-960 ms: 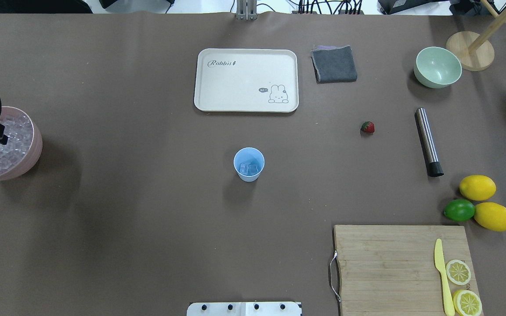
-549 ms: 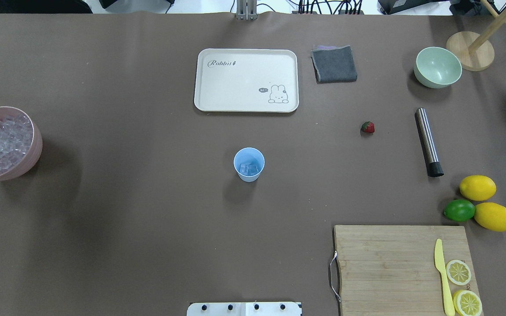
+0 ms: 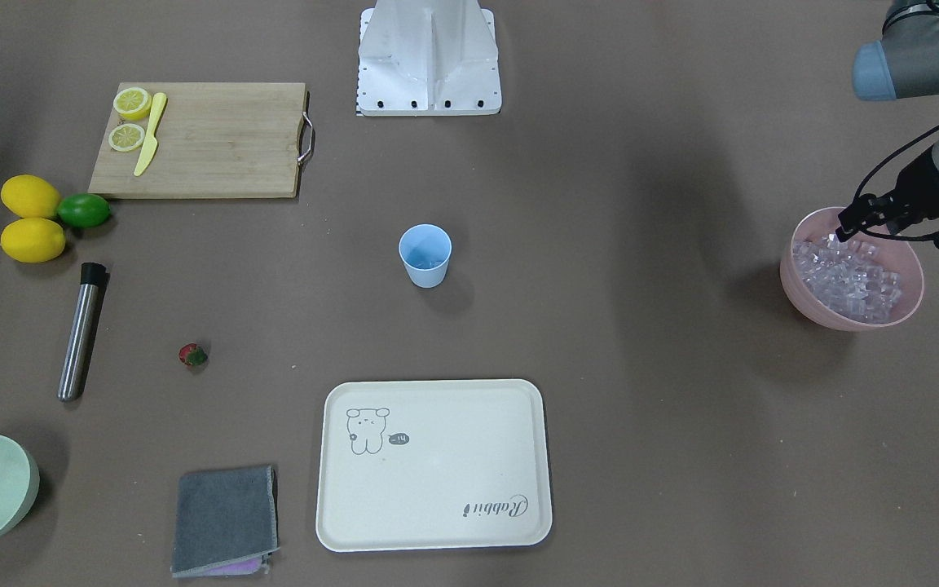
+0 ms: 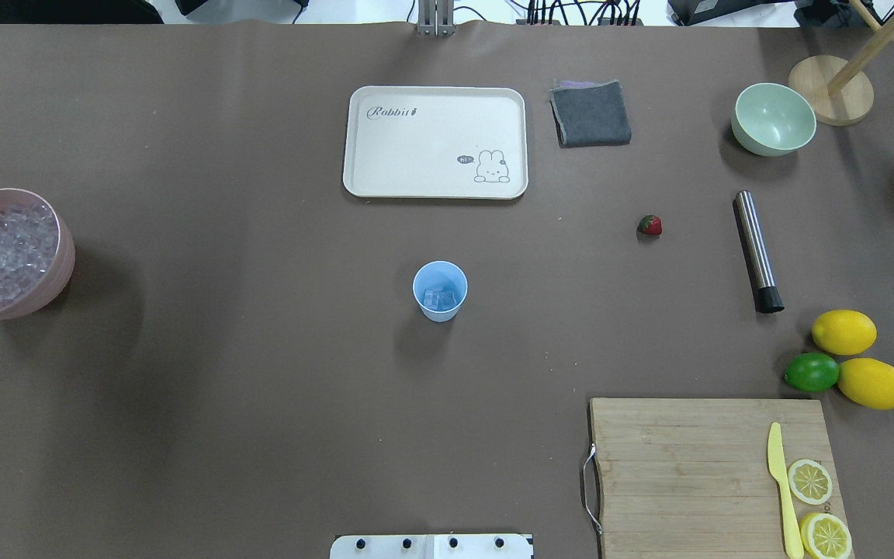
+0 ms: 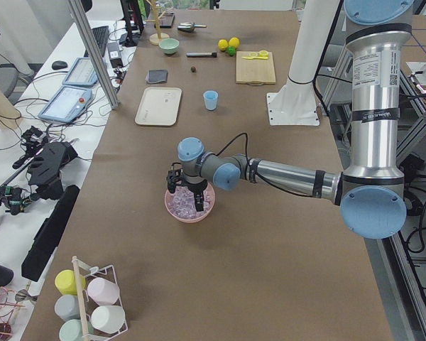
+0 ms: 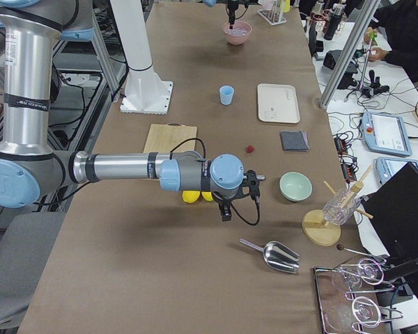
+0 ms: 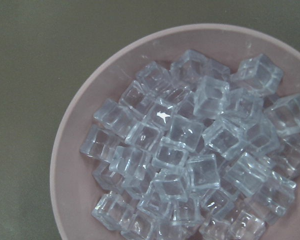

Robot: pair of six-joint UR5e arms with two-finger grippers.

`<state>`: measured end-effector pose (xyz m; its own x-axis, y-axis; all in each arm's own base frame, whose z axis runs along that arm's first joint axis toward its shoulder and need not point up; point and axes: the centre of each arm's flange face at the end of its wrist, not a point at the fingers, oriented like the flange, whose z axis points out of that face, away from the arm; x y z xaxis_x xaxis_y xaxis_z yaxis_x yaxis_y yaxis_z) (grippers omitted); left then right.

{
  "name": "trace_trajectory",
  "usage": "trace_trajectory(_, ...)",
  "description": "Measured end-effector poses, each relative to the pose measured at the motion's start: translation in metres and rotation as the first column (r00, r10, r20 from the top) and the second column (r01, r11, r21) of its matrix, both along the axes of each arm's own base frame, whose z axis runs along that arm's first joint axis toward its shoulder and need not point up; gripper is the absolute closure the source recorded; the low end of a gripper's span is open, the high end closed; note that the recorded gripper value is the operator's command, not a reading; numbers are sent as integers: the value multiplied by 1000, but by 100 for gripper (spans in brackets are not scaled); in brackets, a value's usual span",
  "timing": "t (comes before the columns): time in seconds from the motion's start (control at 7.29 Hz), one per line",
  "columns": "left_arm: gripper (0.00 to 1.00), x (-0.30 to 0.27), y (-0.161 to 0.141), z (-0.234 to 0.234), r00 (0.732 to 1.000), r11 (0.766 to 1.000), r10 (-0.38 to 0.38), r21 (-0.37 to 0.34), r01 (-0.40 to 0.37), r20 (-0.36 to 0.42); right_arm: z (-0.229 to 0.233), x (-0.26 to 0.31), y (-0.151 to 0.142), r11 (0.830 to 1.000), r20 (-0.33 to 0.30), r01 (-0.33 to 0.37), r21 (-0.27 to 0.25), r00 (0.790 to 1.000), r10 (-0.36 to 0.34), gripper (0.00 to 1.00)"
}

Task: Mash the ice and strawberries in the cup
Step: 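Grasp ice cubes from the pink bowl with the left gripper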

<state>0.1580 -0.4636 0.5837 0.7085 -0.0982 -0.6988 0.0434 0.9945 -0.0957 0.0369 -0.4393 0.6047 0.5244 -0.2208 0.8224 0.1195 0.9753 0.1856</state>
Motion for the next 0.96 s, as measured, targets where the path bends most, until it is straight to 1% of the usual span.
trace_trajectory(0.14,22,8,3,4,1000,1000,5,-1,-5,-5,-2,-5,-2,1000,1,10,3,1000,-10,0)
trace_trajectory(0.27,30,13,6,10,1000,1000,8,1,-8,-10,-3,-7,-2,1000,3,14,5,1000,-14,0)
trace_trajectory(0.41,50,15,7,15,1000,1000,10,3,-10,-13,-4,-7,-2,1000,4,15,7,1000,-15,0)
trace_trajectory(0.55,86,16,8,18,1000,1000,13,3,-13,-14,-5,-7,-2,1000,4,15,8,1000,-15,0)
trace_trajectory(0.69,100,17,9,19,1000,1000,14,3,-14,-14,-6,-8,-2,1000,4,16,10,1000,-16,0)
trace_trajectory(0.96,100,18,8,16,1000,1000,13,8,-13,-17,-6,-8,-2,1000,4,16,12,1000,-16,0)
